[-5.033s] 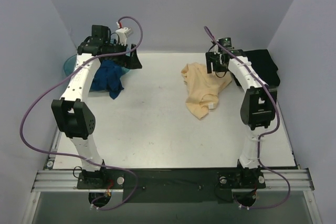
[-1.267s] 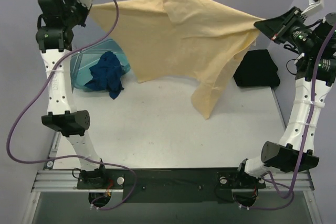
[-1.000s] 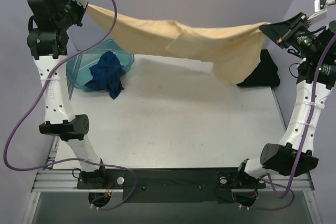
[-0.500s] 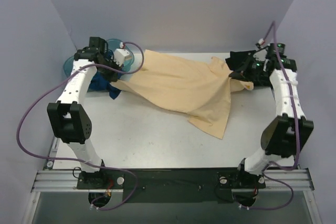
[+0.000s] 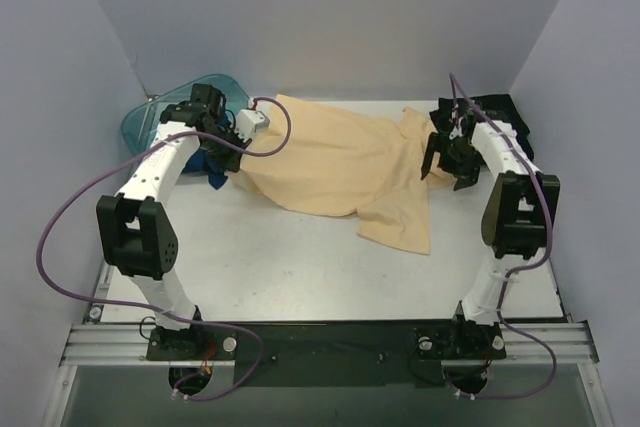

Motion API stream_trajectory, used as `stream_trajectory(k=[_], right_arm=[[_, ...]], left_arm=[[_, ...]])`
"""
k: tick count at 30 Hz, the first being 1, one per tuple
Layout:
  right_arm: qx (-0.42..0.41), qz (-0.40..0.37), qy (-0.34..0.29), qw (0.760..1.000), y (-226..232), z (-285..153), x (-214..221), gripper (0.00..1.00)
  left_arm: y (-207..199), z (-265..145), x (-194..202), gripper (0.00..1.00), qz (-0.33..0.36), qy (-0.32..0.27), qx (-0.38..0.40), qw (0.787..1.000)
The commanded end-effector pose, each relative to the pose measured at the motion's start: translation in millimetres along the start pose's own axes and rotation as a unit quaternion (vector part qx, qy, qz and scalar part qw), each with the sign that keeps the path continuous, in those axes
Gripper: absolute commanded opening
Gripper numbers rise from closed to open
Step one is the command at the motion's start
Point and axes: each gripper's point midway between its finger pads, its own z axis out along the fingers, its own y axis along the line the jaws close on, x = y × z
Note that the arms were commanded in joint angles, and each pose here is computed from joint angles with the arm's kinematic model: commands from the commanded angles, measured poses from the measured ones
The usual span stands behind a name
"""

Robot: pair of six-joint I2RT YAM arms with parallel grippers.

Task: Fold and stack the t-shirts
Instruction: Flatten out the tshirt

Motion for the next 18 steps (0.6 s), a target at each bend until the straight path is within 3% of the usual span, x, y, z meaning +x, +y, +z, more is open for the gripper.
stream_trajectory(k=[1,6,10,12,14,15,16,17,18], right_arm=[[0.066,-0.045,0.011,0.997,-18,-27,76,0.88],[0.057,-0.067,0.043,0.995,5,13,136,0.88],[0.1,-0.073,0.051,0.991,2,43,149,0.81],[0.104,-0.069,0.053,0.991,0,51,154,0.7],[0.104,-0.074,0.053,0.99,0,50,156,0.46],[0.104,-0.074,0.053,0.99,-1,50,157,0.27],[0.097,-0.07,0.059,0.991,-1,48,160,0.18],[0.086,-0.07,0.064,0.992,1,47,162,0.01],[0.079,-0.068,0.063,0.993,2,43,164,0.0]], left_arm=[[-1,-19,-16,0.0,-0.005,-0.039,-0.014,0.999],[1,-18,-16,0.0,-0.018,-0.038,-0.018,0.999],[0,-22,-18,0.0,-0.02,-0.041,-0.021,0.999],[0,-28,-17,0.0,-0.017,-0.043,-0.024,0.999],[1,-33,-17,0.0,-0.017,-0.046,-0.031,0.998],[1,-37,-18,0.0,-0.017,-0.05,-0.037,0.998],[1,-39,-16,0.0,-0.022,-0.05,-0.039,0.998],[1,-45,-17,0.0,-0.022,-0.056,-0.045,0.997],[0,-47,-16,0.0,-0.026,-0.057,-0.046,0.997]])
